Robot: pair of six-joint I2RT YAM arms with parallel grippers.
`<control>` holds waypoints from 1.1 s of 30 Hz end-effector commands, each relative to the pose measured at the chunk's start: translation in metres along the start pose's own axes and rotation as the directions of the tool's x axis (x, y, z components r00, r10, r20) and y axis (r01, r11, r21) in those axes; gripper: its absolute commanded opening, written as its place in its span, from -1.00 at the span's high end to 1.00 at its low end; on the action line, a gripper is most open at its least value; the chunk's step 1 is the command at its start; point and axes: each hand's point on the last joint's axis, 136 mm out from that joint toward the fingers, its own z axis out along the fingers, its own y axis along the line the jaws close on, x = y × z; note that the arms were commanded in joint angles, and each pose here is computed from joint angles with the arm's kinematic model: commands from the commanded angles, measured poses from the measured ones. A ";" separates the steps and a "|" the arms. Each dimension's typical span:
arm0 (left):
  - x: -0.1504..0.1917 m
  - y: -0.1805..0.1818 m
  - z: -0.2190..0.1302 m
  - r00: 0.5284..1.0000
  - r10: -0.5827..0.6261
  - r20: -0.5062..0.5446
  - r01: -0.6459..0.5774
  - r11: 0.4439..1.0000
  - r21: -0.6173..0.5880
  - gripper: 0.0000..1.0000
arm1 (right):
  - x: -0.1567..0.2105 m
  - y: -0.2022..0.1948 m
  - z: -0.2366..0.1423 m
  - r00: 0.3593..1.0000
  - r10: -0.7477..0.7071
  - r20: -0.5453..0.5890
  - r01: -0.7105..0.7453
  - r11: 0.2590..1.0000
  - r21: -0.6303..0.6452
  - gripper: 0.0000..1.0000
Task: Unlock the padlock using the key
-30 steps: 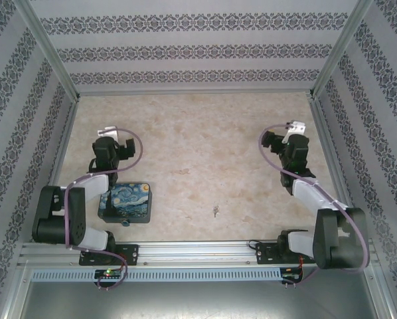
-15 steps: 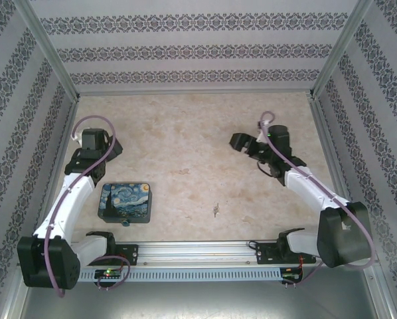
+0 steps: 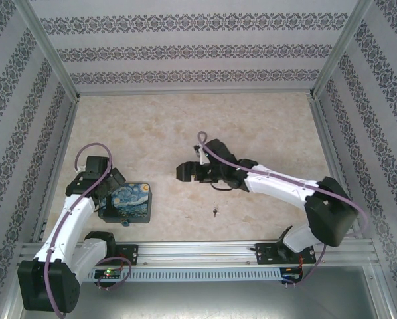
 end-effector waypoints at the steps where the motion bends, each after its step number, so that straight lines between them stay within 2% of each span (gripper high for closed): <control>1: 0.012 0.000 0.000 0.999 0.012 -0.047 -0.011 1.000 0.027 -0.99 | 0.010 0.021 0.020 0.998 0.016 -0.056 -0.018 0.999 -0.033 -0.59; 7: 0.020 -0.014 0.002 0.998 0.003 -0.067 0.005 0.992 0.125 -0.99 | 0.037 0.045 0.052 0.991 0.006 -0.134 -0.014 0.998 -0.055 -0.47; 13: 0.028 -0.027 0.003 0.994 -0.026 -0.106 0.047 0.979 0.198 -0.99 | 0.048 0.053 0.069 0.986 0.016 -0.164 -0.026 0.998 -0.055 -0.27; 20: 0.036 -0.034 0.004 0.991 -0.046 -0.126 0.077 0.966 0.247 -0.99 | 0.054 0.044 0.083 0.980 0.071 -0.185 -0.078 0.996 -0.031 -0.05; 27: 0.042 -0.040 0.003 0.989 -0.047 -0.143 0.087 0.952 0.293 -0.99 | 0.055 0.045 0.094 0.975 0.098 -0.199 -0.106 0.994 -0.034 -0.01; 33: 0.045 -0.054 0.000 0.986 -0.041 -0.159 0.093 0.937 0.337 -0.99 | 0.040 0.037 0.097 0.976 0.130 -0.177 -0.136 0.990 -0.026 0.24</control>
